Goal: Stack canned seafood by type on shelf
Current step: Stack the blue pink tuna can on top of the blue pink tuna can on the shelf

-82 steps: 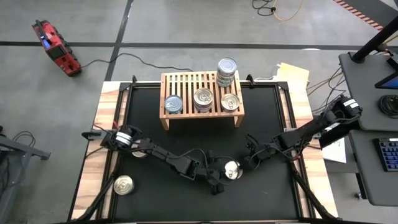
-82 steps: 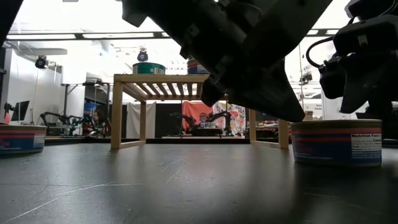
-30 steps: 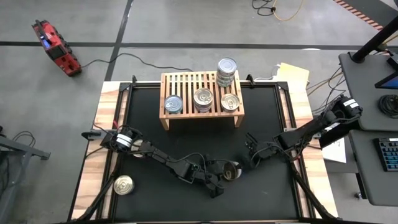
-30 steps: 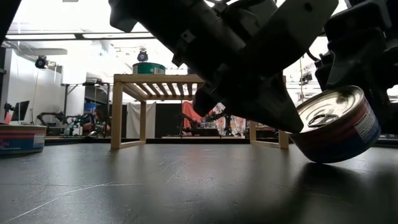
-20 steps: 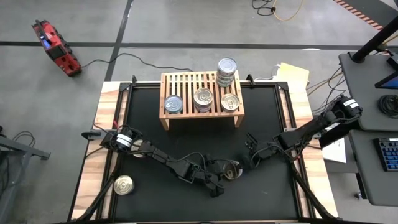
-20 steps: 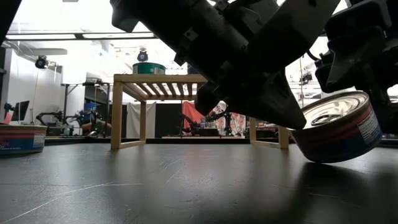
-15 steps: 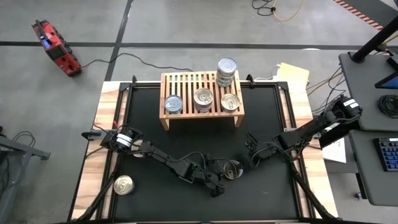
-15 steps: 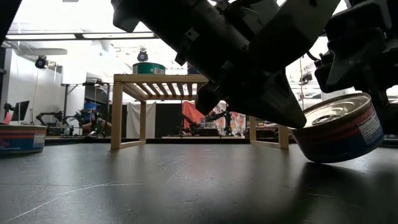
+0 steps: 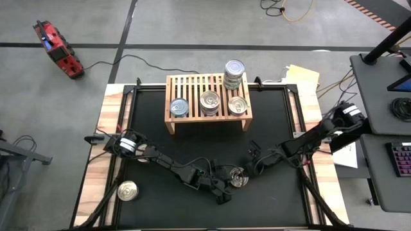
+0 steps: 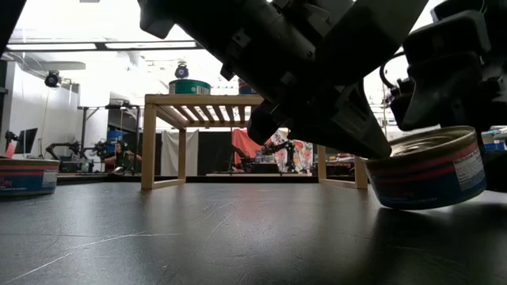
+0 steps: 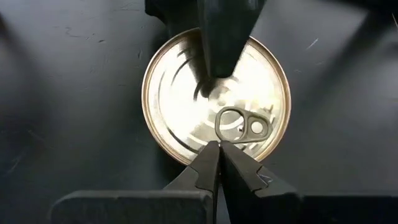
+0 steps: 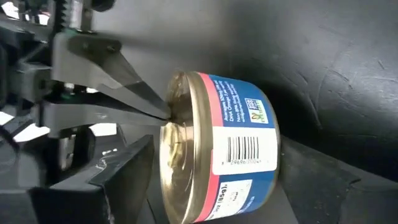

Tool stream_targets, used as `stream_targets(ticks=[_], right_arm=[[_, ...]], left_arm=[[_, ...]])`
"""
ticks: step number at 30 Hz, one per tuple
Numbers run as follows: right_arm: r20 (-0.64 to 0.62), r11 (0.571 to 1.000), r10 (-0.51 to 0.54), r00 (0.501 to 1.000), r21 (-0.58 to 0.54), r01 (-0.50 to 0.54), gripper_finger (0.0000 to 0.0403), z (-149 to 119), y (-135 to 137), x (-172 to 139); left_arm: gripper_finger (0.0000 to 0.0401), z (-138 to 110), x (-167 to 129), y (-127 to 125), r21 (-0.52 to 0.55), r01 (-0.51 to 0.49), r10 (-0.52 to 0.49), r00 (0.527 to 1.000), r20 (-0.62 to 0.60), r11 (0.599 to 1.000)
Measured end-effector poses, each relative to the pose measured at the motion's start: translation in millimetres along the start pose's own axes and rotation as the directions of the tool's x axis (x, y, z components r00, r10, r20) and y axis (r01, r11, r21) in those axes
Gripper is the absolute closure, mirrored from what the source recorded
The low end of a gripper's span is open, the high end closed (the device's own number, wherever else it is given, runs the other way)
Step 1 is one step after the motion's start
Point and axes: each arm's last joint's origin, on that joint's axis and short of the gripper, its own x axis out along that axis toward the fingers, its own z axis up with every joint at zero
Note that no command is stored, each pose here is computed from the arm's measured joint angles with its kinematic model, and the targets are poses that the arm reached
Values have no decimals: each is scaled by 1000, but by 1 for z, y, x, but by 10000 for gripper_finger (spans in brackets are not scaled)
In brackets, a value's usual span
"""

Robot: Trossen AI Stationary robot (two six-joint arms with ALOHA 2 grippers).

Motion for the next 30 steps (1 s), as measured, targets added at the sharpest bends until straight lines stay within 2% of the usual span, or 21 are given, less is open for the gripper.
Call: stream_targets(ticks=[6,14,18,24,30], right_arm=[[-1,1000,-7,1000,1,7,128,0,-2,3],[6,1000,17,1000,-13,-17,214,0,0,3],[4,1000,17,1000,-17,-17,217,0,1,3],[12,999,28,1000,-20,-28,217,1,5,-4],[2,999,43,999,-23,-43,217,2,14,-22]], left_arm=[[401,0,0,0,-5,-1,1,1000,0,1000],[401,-2,1,1,-4,-2,2,1000,-3,1000],[401,-2,2,1,-16,-5,5,1000,-4,1000],[401,8,-14,4,5,-31,31,999,-39,1000],[401,22,-35,7,77,-39,43,997,-58,996]])
